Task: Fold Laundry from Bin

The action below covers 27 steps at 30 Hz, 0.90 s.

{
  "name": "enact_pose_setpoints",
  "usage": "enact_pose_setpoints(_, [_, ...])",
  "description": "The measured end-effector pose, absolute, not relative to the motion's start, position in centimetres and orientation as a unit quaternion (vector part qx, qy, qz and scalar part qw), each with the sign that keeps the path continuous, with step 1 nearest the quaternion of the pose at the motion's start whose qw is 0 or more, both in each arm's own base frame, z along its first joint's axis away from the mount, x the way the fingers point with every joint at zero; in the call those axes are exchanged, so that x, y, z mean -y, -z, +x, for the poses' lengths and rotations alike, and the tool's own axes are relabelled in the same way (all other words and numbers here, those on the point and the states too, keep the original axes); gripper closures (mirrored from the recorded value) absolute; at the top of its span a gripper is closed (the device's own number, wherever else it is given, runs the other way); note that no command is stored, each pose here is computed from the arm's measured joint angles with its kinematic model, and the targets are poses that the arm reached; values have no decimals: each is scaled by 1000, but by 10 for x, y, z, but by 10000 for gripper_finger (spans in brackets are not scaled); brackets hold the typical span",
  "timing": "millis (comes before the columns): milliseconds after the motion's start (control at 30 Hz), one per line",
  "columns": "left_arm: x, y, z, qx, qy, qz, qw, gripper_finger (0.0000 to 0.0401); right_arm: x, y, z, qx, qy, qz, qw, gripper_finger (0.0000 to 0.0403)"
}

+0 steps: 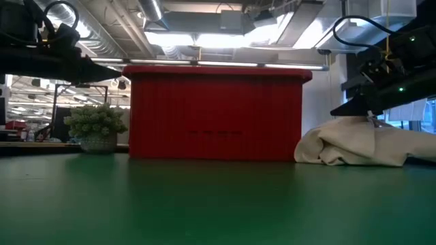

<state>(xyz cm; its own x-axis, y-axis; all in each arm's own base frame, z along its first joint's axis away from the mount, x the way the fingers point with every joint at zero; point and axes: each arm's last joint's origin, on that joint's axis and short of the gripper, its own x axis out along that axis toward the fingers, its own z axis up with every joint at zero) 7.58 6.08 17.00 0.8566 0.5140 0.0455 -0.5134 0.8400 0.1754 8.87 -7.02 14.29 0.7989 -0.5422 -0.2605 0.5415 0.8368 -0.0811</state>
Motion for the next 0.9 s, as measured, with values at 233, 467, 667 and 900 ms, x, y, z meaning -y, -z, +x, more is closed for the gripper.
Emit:
enact_pose_setpoints(233, [-61,-170,76,-2,-268,91,959,401,70,-143,89,-138,286,-1,948,397])
enact_pose_setpoints(467, [-61,-170,76,-2,-268,91,959,401,70,-143,89,-138,286,-1,948,397])
enact_pose_setpoints(667, [-61,-170,76,-2,-268,91,959,401,70,-143,89,-138,286,-1,948,397])
enact_pose_setpoints(900, [-61,-170,75,-3,-280,90,956,401,70,-143,89,-138,285,-1,948,397])
